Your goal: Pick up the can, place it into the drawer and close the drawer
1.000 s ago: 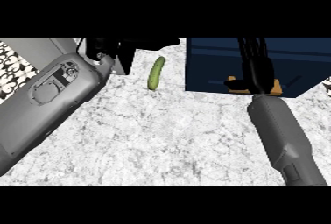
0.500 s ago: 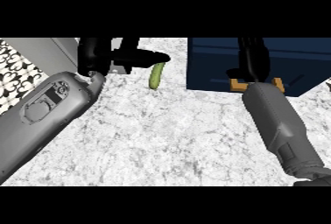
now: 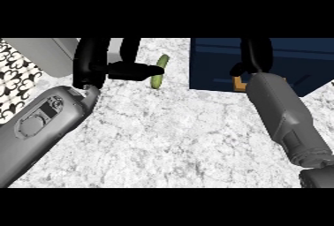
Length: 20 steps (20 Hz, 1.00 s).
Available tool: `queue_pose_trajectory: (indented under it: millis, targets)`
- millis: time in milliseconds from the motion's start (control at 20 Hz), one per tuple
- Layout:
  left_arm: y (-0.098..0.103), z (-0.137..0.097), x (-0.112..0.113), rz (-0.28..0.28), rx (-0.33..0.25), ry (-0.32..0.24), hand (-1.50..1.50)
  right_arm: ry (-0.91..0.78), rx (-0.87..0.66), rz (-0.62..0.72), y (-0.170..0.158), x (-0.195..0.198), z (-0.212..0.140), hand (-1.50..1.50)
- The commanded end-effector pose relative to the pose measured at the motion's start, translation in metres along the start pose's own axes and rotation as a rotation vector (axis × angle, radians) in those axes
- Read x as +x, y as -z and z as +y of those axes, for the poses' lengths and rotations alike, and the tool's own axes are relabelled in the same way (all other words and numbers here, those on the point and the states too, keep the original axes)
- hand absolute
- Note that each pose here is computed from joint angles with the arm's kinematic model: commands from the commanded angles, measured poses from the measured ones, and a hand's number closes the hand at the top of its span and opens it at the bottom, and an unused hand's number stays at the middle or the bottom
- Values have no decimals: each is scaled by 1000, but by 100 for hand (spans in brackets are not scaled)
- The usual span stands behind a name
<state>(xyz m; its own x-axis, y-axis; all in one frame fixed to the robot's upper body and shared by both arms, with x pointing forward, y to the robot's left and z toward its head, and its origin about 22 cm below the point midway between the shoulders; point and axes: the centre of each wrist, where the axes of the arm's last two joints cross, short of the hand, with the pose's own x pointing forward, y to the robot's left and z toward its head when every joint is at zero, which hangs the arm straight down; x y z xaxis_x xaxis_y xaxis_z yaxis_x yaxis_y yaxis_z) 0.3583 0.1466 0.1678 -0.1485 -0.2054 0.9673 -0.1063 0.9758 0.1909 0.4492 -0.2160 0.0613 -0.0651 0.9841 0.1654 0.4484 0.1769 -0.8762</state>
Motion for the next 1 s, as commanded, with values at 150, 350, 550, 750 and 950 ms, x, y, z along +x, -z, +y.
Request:
queue_pose_trajectory:
  millis: [150, 350, 550, 750, 950]
  targets:
    - [1, 10, 6, -29, 11, 4, -150, 154, -59, -18, 28, 20, -22, -150]
    - [-6, 9, -8, -18, 6, 2, -150, 322, -72, 1, 27, 44, -17, -150]
    - [-8, 16, -18, 14, 14, 1, -150, 482, -76, 1, 28, 57, -17, -150]
    - [-7, 30, -23, 24, 43, -9, -150, 627, -91, 19, 34, 51, -23, -150]
    - [-14, 26, -21, 26, 29, -9, -150, 838, -93, 107, 35, 51, -24, -150]
